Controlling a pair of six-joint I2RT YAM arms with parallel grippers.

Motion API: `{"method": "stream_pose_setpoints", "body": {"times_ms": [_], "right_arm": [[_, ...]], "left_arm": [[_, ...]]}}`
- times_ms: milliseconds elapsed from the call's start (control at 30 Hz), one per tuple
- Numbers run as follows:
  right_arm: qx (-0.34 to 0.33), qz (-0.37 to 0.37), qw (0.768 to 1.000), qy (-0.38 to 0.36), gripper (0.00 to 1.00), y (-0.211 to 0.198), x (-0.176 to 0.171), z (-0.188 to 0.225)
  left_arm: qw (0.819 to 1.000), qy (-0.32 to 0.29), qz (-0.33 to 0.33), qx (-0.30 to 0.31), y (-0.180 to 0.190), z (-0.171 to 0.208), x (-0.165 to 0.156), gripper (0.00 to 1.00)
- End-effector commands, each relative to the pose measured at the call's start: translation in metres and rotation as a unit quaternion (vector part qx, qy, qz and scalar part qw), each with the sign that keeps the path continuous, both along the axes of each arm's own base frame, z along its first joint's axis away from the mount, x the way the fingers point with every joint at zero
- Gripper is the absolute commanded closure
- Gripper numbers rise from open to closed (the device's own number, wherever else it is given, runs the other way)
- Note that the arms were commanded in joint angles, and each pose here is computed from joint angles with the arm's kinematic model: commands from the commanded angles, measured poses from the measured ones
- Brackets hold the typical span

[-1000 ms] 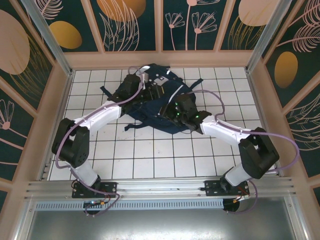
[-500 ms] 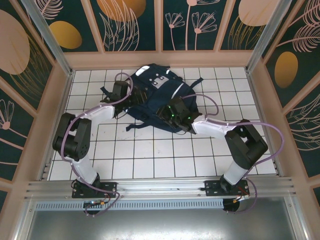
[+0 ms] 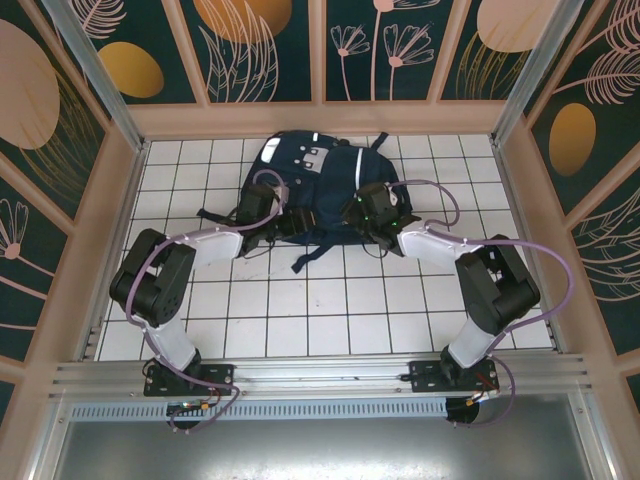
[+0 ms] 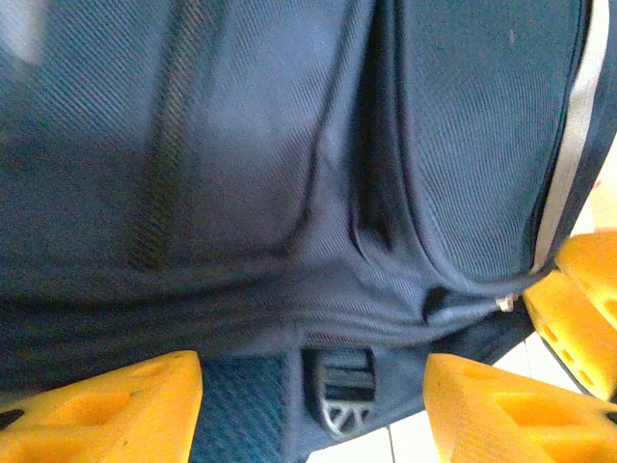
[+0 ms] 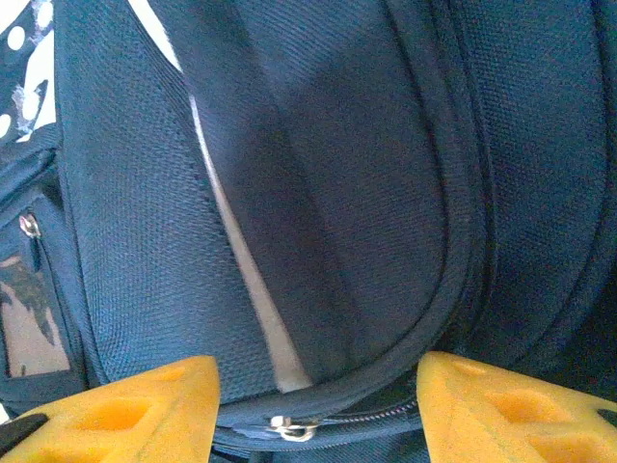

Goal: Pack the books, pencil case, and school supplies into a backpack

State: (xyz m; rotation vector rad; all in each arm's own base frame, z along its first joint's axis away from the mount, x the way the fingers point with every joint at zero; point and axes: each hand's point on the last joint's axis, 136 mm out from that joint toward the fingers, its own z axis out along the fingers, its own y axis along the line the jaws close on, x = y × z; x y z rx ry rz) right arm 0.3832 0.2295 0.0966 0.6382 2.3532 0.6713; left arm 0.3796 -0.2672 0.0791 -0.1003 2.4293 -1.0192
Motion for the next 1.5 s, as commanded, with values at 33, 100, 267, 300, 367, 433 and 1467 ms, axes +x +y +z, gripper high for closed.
{"method": "stream_pose_setpoints", "body": {"times_ms": [33,100,267,300,367,433,1467], "right_arm": [[-0.038,0.006,0.999,-0.005,0.44,-0.005,-0.012,0.012],[-0.049,0.013,0.999,-0.006,0.45,-0.003,-0.018,0.013],[-0.066,0.038,0.997,-0.008,0.48,0.011,-0.015,0.015],[-0.067,0.043,0.997,-0.008,0.49,0.015,-0.013,0.016],[-0.067,0.055,0.996,-0.016,0.52,0.025,-0.007,0.021],[-0.074,0.060,0.995,-0.019,0.53,0.031,-0.003,0.023],[-0.369,0.118,0.917,0.093,0.52,-0.013,-0.024,-0.049]], "left_arm": [[0.999,0.022,0.006,-0.034,-0.006,0.002,-0.006,0.39],[0.999,0.023,0.003,-0.040,-0.010,0.004,-0.005,0.39],[0.999,0.030,0.001,-0.033,-0.012,-0.002,-0.004,0.40],[0.999,0.032,0.001,-0.031,-0.011,-0.004,-0.004,0.40],[0.999,0.039,0.003,-0.027,-0.009,-0.010,-0.007,0.41],[0.999,0.043,0.008,-0.023,-0.006,-0.014,-0.009,0.40],[0.998,0.031,0.052,-0.012,0.020,-0.012,0.019,0.39]]}}
